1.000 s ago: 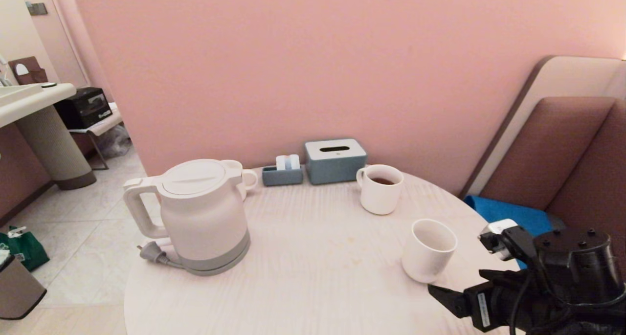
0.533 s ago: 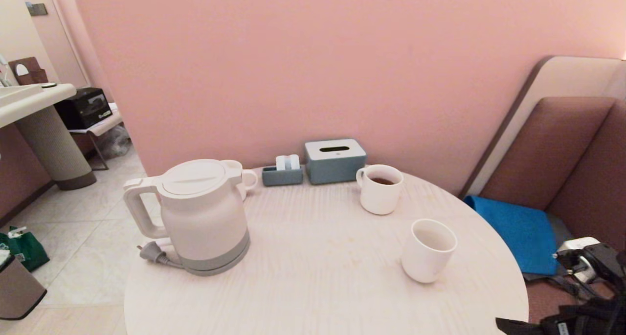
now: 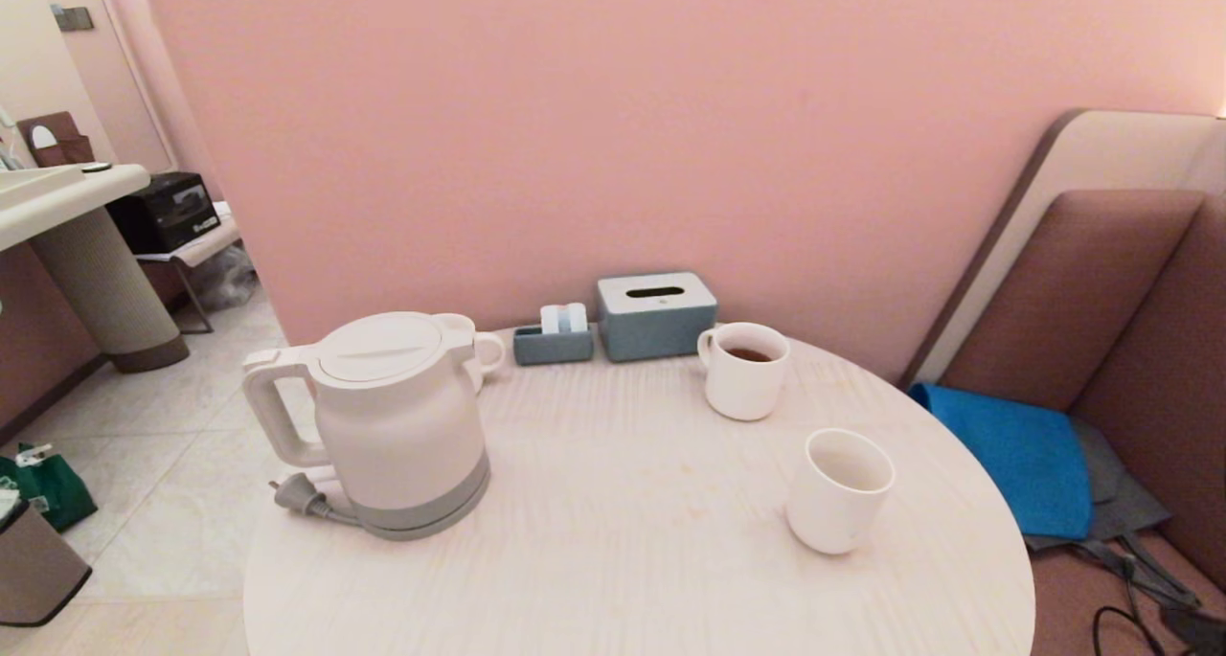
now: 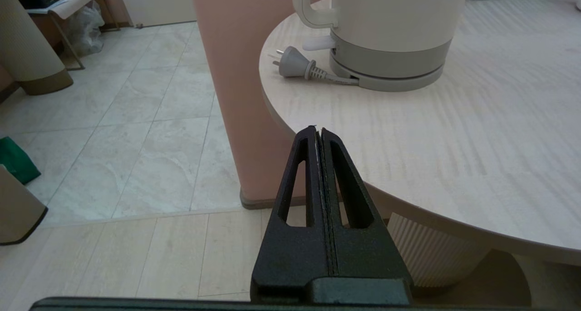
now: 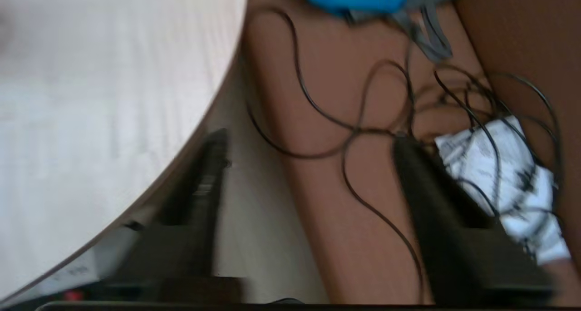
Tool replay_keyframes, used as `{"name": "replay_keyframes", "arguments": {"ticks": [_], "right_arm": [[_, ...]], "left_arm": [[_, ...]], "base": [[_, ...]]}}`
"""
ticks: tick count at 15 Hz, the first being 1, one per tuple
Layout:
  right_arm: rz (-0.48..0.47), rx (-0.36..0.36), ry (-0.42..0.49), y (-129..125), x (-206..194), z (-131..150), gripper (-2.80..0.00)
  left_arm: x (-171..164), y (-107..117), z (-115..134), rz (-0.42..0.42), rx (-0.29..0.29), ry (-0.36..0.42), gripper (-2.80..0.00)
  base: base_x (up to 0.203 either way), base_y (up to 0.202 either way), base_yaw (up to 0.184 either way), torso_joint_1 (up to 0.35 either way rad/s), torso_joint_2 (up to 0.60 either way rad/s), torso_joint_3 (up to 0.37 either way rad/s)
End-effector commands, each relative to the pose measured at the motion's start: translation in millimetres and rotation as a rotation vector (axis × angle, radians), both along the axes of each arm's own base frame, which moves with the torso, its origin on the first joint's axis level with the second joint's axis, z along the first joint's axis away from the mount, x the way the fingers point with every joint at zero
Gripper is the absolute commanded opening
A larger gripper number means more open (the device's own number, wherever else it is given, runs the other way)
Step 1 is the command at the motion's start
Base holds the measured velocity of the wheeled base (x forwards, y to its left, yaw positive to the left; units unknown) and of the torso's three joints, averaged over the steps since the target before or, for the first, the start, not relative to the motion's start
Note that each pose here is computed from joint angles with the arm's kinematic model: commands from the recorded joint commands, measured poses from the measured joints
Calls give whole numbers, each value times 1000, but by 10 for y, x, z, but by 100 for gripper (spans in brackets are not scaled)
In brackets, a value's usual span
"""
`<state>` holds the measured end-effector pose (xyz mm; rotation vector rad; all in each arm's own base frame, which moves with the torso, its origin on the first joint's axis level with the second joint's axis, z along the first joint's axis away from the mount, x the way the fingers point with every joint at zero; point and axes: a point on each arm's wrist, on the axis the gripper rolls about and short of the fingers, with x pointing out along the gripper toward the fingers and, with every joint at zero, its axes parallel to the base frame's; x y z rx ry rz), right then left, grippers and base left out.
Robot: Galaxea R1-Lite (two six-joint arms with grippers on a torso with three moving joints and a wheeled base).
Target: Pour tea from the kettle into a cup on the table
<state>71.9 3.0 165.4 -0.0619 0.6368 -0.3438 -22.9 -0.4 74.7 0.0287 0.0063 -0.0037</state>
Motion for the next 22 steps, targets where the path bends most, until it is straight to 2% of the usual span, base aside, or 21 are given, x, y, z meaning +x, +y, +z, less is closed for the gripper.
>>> {"name": "replay_keyframes", "arguments": {"ticks": [1,4,7,10,13,14,15,16,19,20,21,22], "right_arm": [[19,20,-163,-63,-341,137,-280],[77,-15,-305,-135,-747,211,-280],[104,-5,-491,-198,-1106,250,-280],[-20,68,-608,-237,-1221,412,-280],[-15,60,-659,-249,-1280,570,-280],[-47,36,-654,-224,-1277,604,-280],[-89,-20,-648,-178,-1297,627,-280],[-85,-53,-660,-142,-1356,626,-280],[76,-41,-767,-87,-1728,394,-280],[235,-8,-778,-51,-1788,279,-280],[367,21,-729,-20,-1724,145,-280],[421,21,-650,-9,-1591,-37,-280]], "left_arm": [[1,0,0,1,0,1,-280],[1,0,0,1,0,1,-280],[1,0,0,1,0,1,-280],[1,0,0,1,0,1,-280],[1,0,0,1,0,1,-280],[1,0,0,1,0,1,-280],[1,0,0,1,0,1,-280],[1,0,0,1,0,1,-280],[1,0,0,1,0,1,-280],[1,0,0,1,0,1,-280],[1,0,0,1,0,1,-280],[1,0,0,1,0,1,-280]], "base": [[0,0,0,0,0,0],[0,0,0,0,0,0],[0,0,0,0,0,0],[0,0,0,0,0,0],[0,0,0,0,0,0],[0,0,0,0,0,0],[0,0,0,0,0,0],[0,0,0,0,0,0],[0,0,0,0,0,0],[0,0,0,0,0,0],[0,0,0,0,0,0],[0,0,0,0,0,0]]}}
